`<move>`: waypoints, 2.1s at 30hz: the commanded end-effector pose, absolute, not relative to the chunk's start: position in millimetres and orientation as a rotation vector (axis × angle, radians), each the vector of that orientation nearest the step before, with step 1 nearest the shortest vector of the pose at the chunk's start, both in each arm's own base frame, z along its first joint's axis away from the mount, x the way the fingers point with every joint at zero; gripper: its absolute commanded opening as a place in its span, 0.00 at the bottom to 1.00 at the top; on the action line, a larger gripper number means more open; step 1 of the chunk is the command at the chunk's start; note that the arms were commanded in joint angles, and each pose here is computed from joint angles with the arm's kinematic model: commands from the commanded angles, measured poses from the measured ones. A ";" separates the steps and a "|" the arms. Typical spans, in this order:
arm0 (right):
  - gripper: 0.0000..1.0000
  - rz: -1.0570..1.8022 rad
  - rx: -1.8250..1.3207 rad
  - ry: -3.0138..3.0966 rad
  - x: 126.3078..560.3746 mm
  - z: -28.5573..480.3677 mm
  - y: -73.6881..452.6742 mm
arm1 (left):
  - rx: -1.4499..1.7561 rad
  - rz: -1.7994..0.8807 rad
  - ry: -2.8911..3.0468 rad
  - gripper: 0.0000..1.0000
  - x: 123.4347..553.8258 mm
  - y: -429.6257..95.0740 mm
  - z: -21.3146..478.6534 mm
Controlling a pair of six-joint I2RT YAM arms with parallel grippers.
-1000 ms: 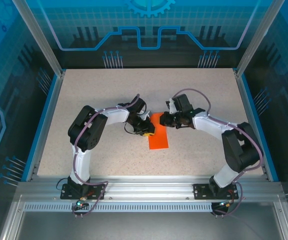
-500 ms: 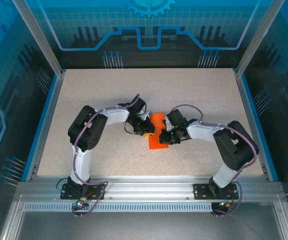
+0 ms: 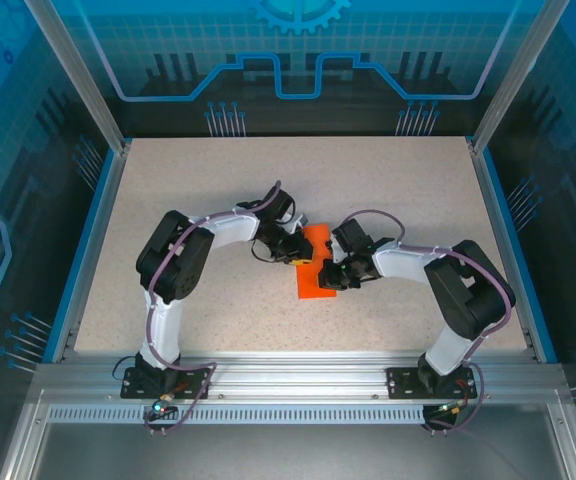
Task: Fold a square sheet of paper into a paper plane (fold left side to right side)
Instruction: First fold the square sheet of paper in half at the center of the table.
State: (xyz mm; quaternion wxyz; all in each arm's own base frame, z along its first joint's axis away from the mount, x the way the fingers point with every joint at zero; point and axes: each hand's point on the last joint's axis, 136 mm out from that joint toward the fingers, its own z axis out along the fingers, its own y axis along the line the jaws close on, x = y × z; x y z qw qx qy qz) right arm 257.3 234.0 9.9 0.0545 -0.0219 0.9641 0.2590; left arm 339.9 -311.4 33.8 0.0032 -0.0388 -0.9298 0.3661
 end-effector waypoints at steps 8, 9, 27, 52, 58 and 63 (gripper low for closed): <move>0.06 0.581 -0.023 3.121 223.1 -25.0 206.8 | -0.150 1.155 -2.932 0.20 351.4 -309.3 21.0; 0.06 0.575 -0.023 3.124 222.6 -25.5 206.1 | -0.147 1.152 -2.931 0.20 351.3 -308.3 18.4; 0.06 0.513 -0.039 3.154 217.4 -30.3 198.2 | -0.041 1.147 -2.962 0.19 368.7 -288.7 3.8; 0.05 0.501 -0.045 3.161 213.9 -31.7 194.9 | 0.004 1.239 -3.051 0.20 416.8 -276.9 11.5; 0.06 0.500 -0.045 3.164 212.7 -32.3 194.6 | 0.007 1.247 -3.062 0.20 427.3 -276.7 14.5; 0.06 0.503 -0.045 3.164 212.3 -32.1 194.6 | 0.011 1.234 -3.080 0.21 436.1 -276.3 14.6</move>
